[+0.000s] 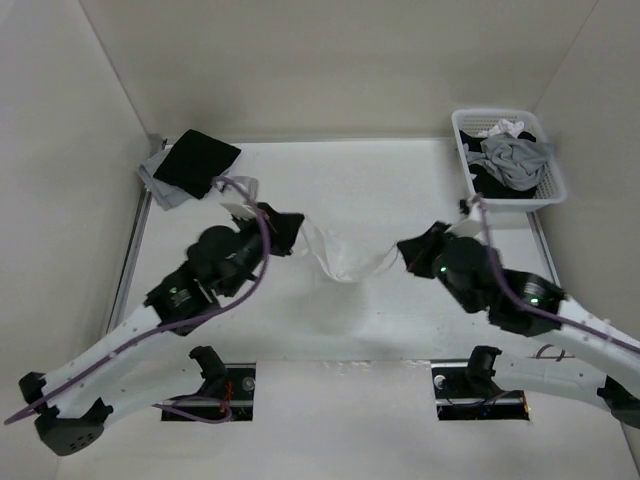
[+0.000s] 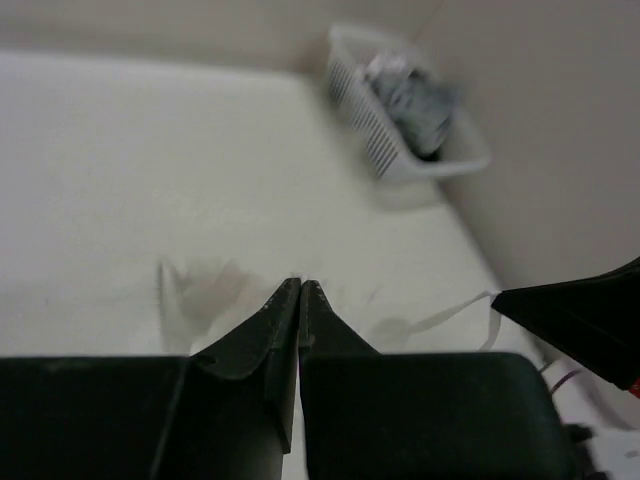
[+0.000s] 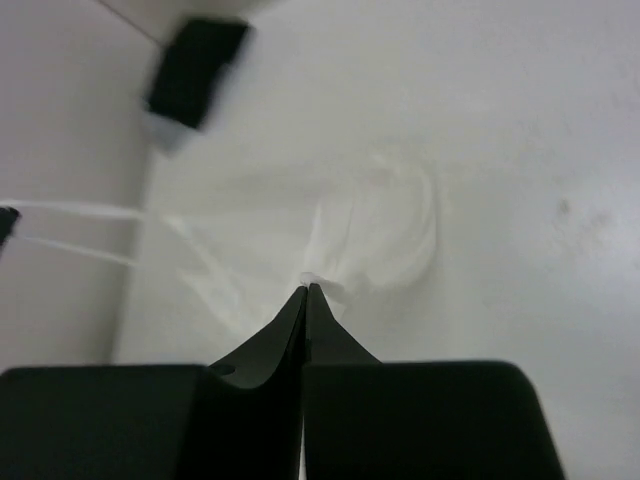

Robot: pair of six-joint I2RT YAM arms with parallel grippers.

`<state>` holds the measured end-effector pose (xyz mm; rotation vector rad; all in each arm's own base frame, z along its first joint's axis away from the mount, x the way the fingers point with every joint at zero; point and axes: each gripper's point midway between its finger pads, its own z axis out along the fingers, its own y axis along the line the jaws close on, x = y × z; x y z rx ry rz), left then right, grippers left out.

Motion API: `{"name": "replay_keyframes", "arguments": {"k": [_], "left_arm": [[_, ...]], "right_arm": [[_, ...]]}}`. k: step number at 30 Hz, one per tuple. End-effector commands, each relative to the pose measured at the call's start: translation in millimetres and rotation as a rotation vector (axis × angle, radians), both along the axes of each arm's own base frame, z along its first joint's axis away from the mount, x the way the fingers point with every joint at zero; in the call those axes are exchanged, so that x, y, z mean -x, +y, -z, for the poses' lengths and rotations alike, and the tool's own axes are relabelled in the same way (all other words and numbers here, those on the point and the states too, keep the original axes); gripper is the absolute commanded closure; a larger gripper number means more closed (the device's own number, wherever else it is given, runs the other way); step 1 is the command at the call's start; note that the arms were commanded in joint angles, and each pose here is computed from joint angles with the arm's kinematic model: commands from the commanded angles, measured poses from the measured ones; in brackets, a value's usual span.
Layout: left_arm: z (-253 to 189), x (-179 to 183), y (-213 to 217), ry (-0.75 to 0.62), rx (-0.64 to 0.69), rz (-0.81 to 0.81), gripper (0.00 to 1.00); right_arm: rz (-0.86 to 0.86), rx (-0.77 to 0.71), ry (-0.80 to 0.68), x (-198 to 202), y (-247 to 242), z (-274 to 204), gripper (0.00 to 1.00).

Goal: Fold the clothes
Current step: Flatten the tank top out

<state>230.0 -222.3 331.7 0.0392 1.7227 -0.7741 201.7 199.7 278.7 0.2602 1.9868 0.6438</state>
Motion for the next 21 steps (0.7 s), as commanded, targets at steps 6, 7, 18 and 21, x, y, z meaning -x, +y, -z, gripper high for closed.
{"name": "replay_keyframes", "arguments": {"k": [6, 7, 18, 21], "left_arm": [[-217, 51, 73, -0.339, 0.294, -0.069, 1.0], [-235, 58, 82, -0.363, 0.324, -0.073, 1.0], [-227, 54, 75, -0.367, 0.281, -0.098, 0.98], [-164, 31, 59, -0.3, 0.173, -0.154, 0.98]], "right_arm": [[-0.024, 0.001, -0.435, 26, -49, -226, 1.0], [-0.023, -0.012, -0.469, 29, -52, -246, 1.0], [-0.074, -0.055, -0.548, 57, -33, -270, 1.0], [-0.038, -0.019, -0.536, 52, -24, -228, 1.0]]}}
